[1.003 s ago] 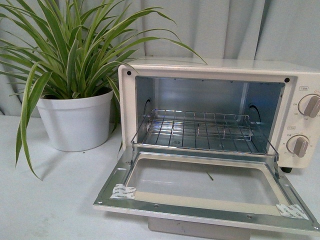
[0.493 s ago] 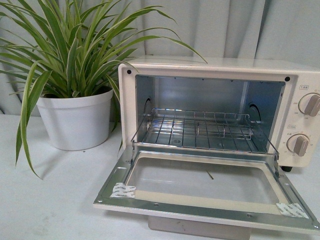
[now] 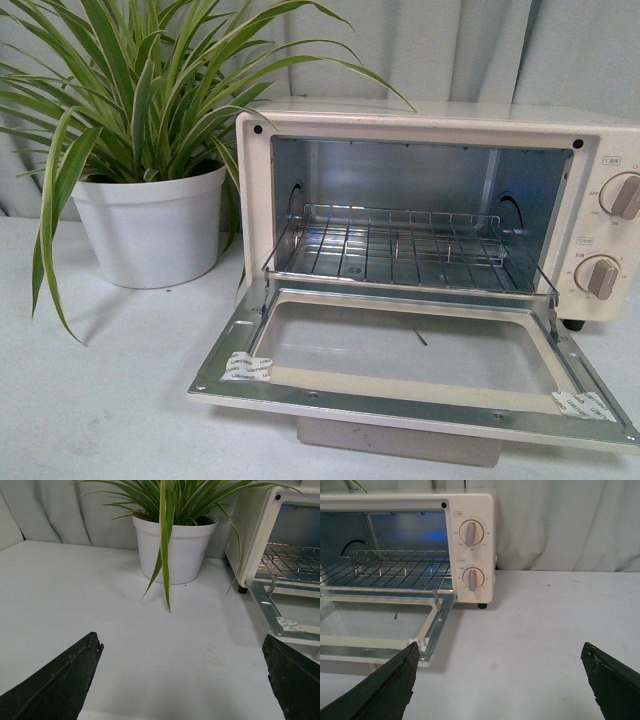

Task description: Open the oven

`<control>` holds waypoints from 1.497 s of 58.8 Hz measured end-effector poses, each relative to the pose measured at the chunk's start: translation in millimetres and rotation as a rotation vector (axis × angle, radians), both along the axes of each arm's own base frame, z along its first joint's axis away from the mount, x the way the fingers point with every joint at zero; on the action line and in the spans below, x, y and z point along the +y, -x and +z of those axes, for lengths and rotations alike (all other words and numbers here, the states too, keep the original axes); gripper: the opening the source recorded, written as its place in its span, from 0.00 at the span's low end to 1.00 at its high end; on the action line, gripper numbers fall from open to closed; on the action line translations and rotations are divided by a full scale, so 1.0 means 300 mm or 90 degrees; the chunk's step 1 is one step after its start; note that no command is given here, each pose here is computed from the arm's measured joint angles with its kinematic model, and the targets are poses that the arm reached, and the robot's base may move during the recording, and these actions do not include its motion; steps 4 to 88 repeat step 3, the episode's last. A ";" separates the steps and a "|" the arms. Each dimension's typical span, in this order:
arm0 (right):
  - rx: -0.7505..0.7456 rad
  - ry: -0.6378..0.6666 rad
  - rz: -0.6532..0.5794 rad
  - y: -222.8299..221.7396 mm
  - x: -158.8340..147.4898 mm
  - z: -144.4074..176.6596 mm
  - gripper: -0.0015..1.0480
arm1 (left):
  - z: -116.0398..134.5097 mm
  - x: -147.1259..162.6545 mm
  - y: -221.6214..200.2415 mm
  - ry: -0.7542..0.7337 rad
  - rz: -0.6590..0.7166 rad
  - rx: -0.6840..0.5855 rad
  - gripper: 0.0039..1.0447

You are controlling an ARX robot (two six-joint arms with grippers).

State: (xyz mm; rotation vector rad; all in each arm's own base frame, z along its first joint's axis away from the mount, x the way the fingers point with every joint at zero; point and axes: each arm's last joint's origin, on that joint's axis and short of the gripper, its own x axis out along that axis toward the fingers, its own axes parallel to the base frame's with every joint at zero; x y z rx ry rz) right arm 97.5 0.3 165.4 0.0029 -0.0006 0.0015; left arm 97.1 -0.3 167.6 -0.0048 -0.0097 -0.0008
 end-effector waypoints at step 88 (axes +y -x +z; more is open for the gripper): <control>0.000 0.000 0.000 0.000 0.000 0.000 0.91 | 0.000 0.000 0.000 0.000 0.000 0.000 0.94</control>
